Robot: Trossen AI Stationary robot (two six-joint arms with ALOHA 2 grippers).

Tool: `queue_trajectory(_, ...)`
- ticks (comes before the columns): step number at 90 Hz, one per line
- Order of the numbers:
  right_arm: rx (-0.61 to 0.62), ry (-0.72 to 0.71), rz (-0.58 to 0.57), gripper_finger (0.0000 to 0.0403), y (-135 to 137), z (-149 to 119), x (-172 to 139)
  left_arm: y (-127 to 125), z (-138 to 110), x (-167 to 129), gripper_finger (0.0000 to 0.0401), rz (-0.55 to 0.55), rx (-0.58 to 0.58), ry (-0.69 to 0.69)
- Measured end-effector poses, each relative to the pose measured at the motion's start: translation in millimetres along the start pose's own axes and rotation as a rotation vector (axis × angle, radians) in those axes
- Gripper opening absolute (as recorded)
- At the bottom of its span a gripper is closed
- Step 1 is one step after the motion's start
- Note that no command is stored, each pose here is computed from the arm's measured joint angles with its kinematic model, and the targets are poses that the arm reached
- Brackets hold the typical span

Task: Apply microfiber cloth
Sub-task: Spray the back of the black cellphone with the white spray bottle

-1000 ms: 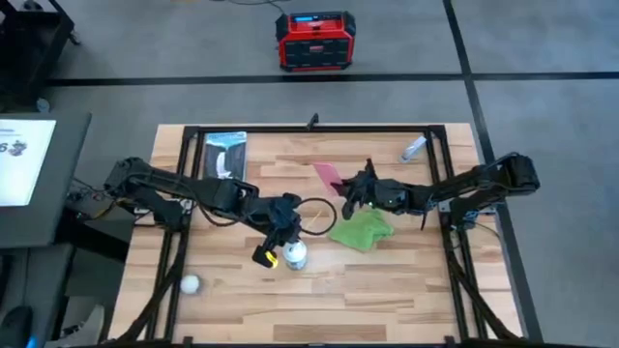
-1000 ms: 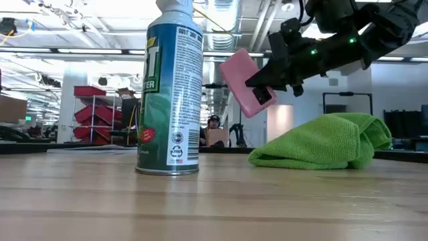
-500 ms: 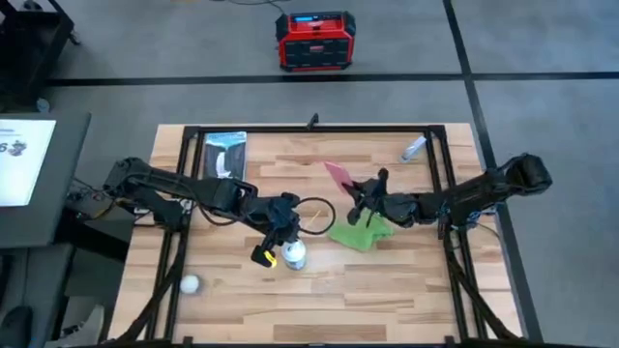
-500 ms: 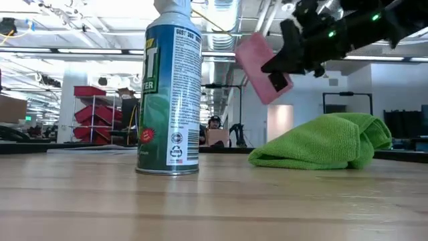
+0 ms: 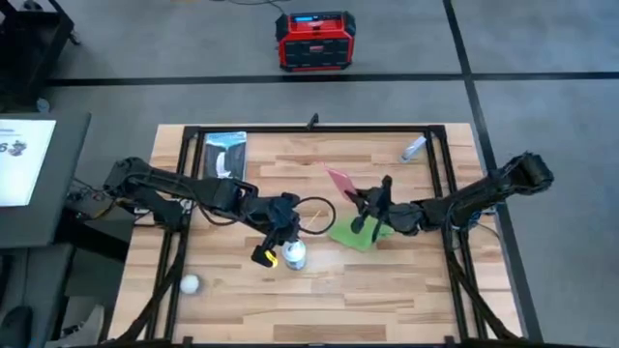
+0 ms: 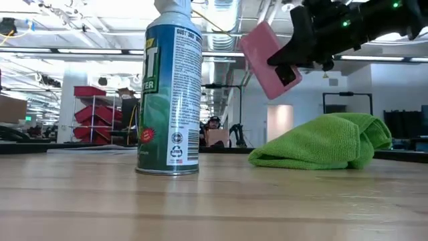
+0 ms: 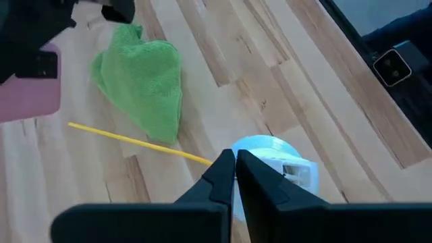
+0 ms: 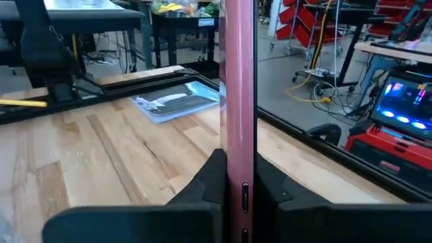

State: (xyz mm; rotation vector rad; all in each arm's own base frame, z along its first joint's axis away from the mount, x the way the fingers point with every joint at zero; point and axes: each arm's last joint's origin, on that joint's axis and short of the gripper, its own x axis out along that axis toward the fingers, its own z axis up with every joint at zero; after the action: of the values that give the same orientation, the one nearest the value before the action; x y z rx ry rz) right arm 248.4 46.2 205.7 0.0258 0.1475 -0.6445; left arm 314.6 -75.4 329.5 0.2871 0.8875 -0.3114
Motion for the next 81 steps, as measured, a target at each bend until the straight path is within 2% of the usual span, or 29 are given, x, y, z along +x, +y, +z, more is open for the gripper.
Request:
queue_trajectory(38, 0.002, 0.002, 0.0, 0.0012, 0, 0, 0, 0, 2, 5, 0.0, -0.033, 0.003, -0.015)
queue_trajectory(52, -0.001, 0.008, -0.001, 0.0012, 0, -1, 0, 3, 2, 5, 0.0, -0.009, 0.017, -0.014)
queue_trajectory(59, -0.008, 0.012, -0.002, 0.0012, 0, -2, 0, 5, 2, -2, 0.0, 0.04, 0.024, -0.01)
queue_trajectory(81, -0.018, 0.019, -0.013, 0.0012, -1, -3, 0, 7, 10, -21, 0.0, 0.057, 0.046, -0.036)
